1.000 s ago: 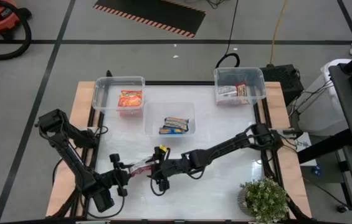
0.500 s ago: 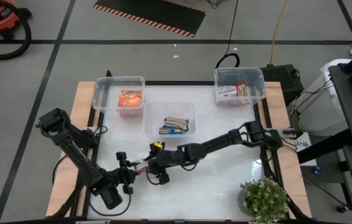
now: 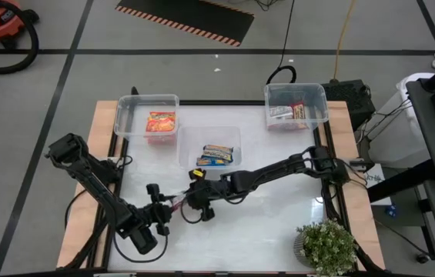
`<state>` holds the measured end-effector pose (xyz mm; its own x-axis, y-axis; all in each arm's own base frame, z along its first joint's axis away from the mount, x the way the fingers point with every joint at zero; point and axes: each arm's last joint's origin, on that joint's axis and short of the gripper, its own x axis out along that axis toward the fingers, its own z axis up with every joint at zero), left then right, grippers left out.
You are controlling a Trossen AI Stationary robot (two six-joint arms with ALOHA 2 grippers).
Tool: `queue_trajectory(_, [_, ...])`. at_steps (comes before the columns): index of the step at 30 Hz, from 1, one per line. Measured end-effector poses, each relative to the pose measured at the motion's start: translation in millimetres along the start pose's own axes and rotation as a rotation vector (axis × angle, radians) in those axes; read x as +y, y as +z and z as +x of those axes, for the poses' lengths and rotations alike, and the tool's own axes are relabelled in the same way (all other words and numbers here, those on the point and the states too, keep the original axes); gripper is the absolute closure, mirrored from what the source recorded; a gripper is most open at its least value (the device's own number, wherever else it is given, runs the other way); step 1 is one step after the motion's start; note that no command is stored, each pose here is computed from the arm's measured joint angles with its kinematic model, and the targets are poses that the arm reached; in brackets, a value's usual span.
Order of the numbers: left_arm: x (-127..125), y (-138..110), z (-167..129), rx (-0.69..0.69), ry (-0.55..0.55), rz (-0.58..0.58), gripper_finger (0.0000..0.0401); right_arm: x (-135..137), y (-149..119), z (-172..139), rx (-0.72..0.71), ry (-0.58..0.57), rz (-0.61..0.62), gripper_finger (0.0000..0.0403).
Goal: Sort Maruchan noodles
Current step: Put the red noodle pack into the top right transparent bin
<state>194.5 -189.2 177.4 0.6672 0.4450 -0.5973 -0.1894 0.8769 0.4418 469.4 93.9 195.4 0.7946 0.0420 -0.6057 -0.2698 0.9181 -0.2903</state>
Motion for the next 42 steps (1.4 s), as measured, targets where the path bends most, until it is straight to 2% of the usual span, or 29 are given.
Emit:
queue_trajectory(5, [11.7,8.4,-2.7,-0.057,0.047,-0.015,0.0172,-7.4,2.5,-17.4,0.063,-0.006,-0.006,0.0281])
queue_trajectory(10, [34.4,25.0,-13.6,-0.110,0.022,-0.039,0.0125,-18.6,2.6,-40.7,0.148,0.003,0.041,0.0282])
queue_trajectory(17, [71.7,38.6,-39.5,-0.193,-0.027,-0.099,0.0119,-37.1,16.5,-106.3,0.201,-0.006,0.097,0.0282])
queue_trajectory(22, [92.0,42.1,-51.0,-0.230,-0.046,-0.164,0.0119,-57.2,29.6,-174.4,0.165,-0.128,0.081,0.0282])
queue_trajectory(27, [96.1,42.5,-53.5,-0.238,-0.049,-0.147,0.0118,-85.0,28.8,-245.4,0.119,-0.243,0.078,0.0282])
queue_trajectory(32, [93.8,42.2,-52.2,-0.232,-0.050,-0.149,0.0119,-118.8,13.8,-308.0,0.092,-0.404,0.112,0.0282])
queue_trajectory(37, [93.8,42.2,-52.2,-0.232,-0.051,-0.153,0.0118,-152.7,-8.8,-351.1,0.124,-0.596,0.158,0.0282])
queue_trajectory(42, [93.9,42.3,-52.0,-0.232,-0.050,-0.150,0.0119,-179.4,-37.7,-369.4,0.209,-0.614,0.230,0.0282])
